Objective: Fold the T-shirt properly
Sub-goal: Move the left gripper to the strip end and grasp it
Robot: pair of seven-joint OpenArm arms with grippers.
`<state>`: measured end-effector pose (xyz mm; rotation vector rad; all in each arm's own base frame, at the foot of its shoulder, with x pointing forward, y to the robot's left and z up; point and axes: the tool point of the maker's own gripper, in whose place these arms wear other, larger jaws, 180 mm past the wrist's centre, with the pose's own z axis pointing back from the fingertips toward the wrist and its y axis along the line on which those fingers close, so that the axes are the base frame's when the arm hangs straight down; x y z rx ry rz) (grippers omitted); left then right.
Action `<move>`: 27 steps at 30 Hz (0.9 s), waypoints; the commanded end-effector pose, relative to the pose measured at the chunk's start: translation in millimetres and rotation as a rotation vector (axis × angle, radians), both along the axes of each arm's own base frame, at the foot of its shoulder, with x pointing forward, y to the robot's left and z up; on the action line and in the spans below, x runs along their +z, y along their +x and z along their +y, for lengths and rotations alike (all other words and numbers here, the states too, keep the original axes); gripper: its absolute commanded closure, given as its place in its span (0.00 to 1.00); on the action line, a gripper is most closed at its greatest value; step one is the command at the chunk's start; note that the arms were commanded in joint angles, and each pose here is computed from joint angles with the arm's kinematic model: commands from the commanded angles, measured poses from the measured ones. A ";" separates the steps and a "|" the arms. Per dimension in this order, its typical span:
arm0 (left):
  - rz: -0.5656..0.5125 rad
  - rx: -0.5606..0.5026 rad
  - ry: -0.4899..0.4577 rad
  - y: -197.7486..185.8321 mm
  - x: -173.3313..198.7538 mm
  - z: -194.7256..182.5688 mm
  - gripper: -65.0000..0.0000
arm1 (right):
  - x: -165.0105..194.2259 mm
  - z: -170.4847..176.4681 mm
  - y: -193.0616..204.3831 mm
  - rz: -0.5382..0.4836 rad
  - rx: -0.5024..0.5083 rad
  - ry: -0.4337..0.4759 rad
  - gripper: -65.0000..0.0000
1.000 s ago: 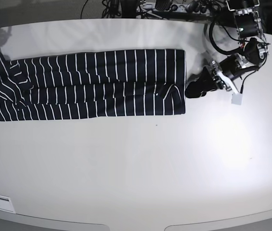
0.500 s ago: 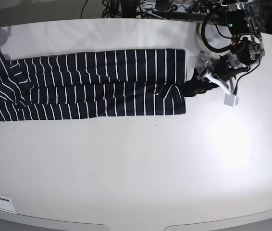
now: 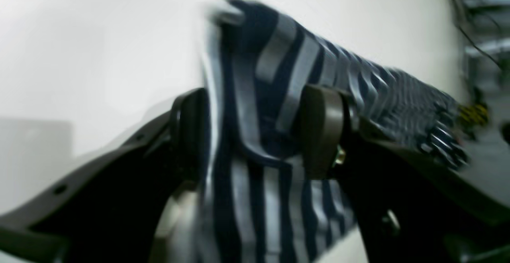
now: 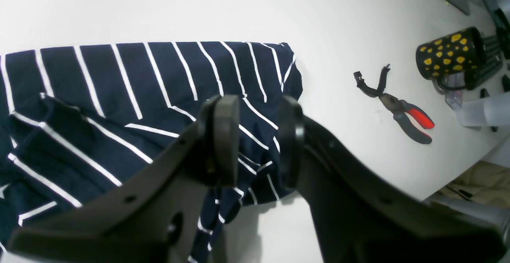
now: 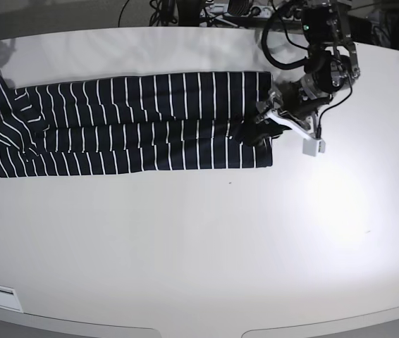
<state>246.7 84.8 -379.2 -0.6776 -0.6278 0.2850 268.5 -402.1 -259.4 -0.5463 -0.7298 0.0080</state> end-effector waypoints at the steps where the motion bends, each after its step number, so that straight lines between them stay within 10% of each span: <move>1: 0.126 -0.039 0.028 -26.5 -22.0 -5.6 0.43 | 19.7 -5.9 6.9 -0.042 0.009 -0.045 0.70; 27: 0.025 0.068 0.104 17.4 -7.9 0.2 0.49 | 31.6 -14.5 8.5 -0.038 0.011 -0.090 0.70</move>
